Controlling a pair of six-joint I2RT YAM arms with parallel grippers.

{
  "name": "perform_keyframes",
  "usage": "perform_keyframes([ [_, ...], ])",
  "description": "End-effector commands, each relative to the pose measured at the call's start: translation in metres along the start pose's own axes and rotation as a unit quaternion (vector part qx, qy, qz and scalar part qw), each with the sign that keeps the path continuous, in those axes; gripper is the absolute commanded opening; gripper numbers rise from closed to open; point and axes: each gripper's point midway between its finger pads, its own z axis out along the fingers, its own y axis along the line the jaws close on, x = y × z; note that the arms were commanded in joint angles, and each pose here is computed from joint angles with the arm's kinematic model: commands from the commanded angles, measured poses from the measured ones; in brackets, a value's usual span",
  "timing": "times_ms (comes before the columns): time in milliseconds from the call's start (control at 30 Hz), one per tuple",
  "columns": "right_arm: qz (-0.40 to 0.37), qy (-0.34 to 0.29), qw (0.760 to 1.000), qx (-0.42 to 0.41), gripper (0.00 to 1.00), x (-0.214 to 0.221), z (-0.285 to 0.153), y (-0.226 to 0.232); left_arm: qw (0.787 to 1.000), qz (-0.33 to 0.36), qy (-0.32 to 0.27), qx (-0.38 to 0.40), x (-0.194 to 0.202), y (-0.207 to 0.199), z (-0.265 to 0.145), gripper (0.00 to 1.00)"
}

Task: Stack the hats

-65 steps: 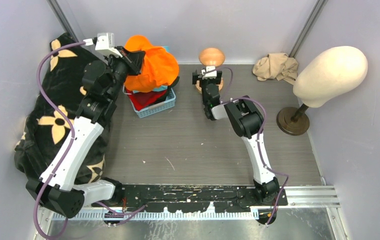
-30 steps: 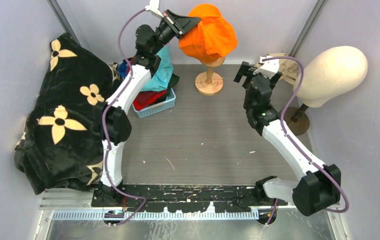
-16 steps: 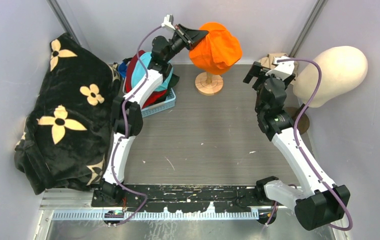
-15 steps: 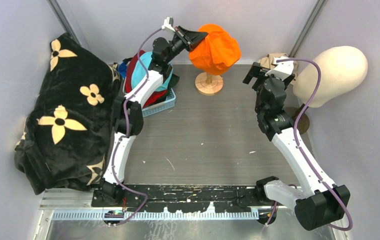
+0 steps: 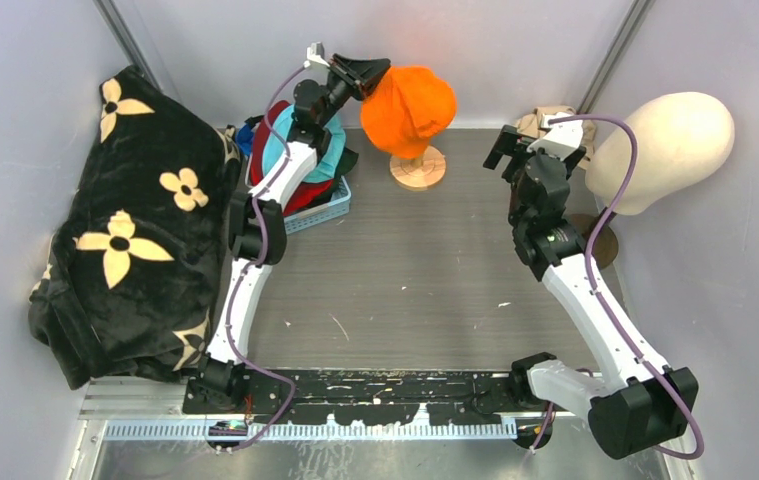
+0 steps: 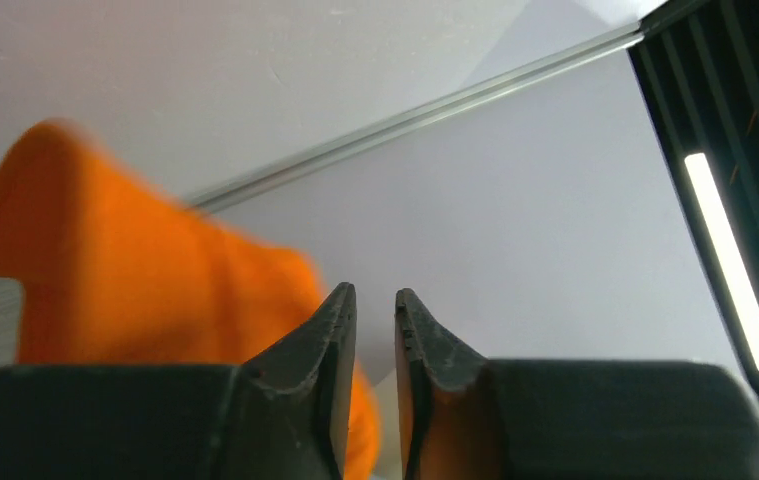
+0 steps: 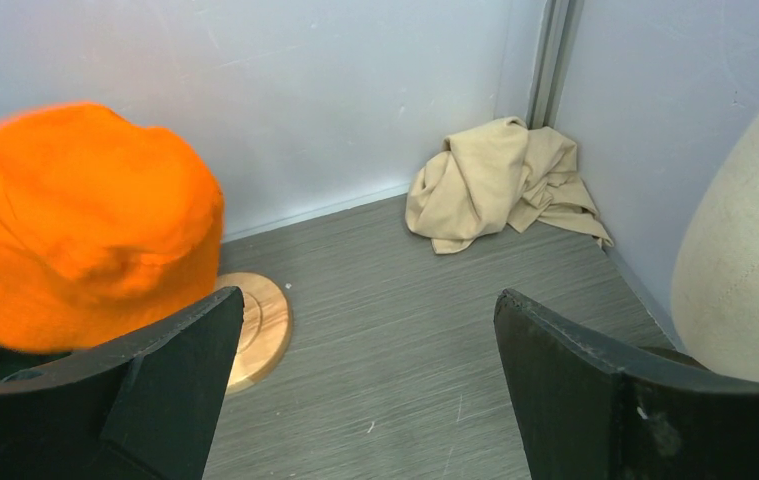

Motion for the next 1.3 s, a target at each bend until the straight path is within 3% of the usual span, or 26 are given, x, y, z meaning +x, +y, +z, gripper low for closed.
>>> perform_keyframes([
  [0,0.002,-0.012,1.000,-0.001,1.00,-0.012,0.002,0.001,0.999,0.011,-0.014,0.036,-0.014,-0.034,0.002,0.36],
  [67,0.001,-0.010,1.000,-0.003,1.00,-0.011,0.003,0.002,0.999,0.011,-0.015,0.029,-0.018,-0.032,-0.001,0.52],
  [133,0.002,-0.008,1.000,-0.004,1.00,-0.009,0.004,0.003,1.000,0.018,-0.016,0.019,-0.023,-0.031,-0.005,0.59],
  [433,0.012,0.000,1.000,-0.027,1.00,-0.004,0.006,0.013,0.996,0.091,-0.018,0.018,-0.037,-0.101,-0.026,0.59],
  [633,0.017,0.022,0.997,-0.078,1.00,0.007,0.007,0.034,0.977,0.190,-0.003,-0.099,-0.026,-0.120,-0.061,0.58],
  [700,0.017,0.031,0.995,-0.096,1.00,0.011,0.007,0.041,0.953,0.230,0.011,-0.196,-0.022,-0.112,-0.088,0.57],
  [800,0.019,0.044,0.992,-0.115,1.00,0.017,0.005,0.048,0.891,0.324,0.021,-0.317,-0.025,-0.106,-0.132,0.57],
  [967,0.024,0.050,0.989,-0.137,1.00,0.018,0.003,0.057,0.801,0.401,0.050,-0.441,-0.022,-0.087,-0.185,0.56],
  [1100,0.028,0.056,0.987,-0.148,1.00,0.019,0.002,0.061,0.734,0.451,0.079,-0.502,-0.009,-0.062,-0.205,0.53],
  [1167,0.029,0.058,0.986,-0.153,1.00,0.019,-0.001,0.062,0.715,0.466,0.085,-0.514,-0.004,-0.051,-0.208,0.53],
  [1267,0.025,0.060,0.986,-0.154,1.00,0.019,-0.004,0.061,0.708,0.470,0.086,-0.521,-0.002,-0.035,-0.211,0.53],
])
